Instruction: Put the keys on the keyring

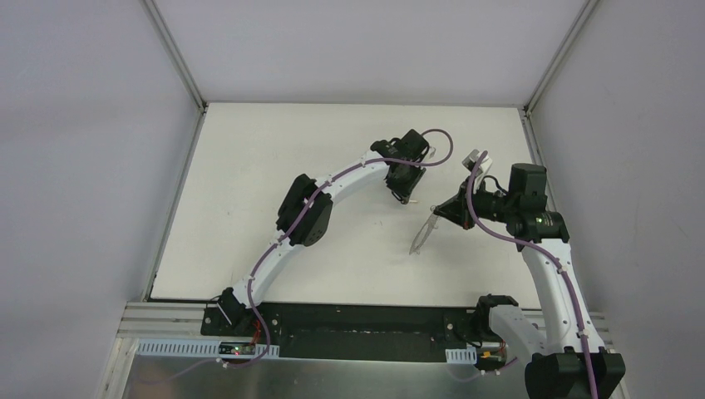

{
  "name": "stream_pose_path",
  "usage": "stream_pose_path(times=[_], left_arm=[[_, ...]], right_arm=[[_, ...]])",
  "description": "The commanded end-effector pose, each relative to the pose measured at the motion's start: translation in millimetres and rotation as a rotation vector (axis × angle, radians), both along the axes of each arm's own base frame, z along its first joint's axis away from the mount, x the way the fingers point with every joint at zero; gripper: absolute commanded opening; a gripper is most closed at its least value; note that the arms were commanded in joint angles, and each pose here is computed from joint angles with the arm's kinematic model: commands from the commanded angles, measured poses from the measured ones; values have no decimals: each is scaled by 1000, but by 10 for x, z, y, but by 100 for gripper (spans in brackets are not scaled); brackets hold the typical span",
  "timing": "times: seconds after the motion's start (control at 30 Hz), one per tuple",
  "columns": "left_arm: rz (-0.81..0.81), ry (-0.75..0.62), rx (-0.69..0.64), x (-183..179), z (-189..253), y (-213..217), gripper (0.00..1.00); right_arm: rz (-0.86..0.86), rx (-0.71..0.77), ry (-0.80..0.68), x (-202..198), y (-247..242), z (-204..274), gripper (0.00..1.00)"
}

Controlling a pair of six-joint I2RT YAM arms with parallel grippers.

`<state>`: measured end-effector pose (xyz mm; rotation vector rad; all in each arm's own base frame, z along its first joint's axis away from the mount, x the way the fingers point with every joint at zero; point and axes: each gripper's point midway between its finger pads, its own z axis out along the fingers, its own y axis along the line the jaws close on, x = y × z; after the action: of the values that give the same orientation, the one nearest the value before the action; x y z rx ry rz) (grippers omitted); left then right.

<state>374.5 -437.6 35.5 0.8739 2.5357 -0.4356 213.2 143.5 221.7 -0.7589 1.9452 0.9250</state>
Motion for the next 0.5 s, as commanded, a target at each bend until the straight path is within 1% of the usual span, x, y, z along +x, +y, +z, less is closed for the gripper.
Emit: stream_pose_path(times=[0.0, 0.23, 0.47], left_arm=[[-11, -32, -3, 47, 126, -16, 26], [-22, -36, 2, 38, 134, -3, 17], [-54, -76, -6, 60, 319, 26, 2]], right_arm=[[36, 25, -62, -15, 34, 123, 0], [37, 24, -63, -15, 34, 114, 0], [38, 22, -61, -14, 35, 102, 0]])
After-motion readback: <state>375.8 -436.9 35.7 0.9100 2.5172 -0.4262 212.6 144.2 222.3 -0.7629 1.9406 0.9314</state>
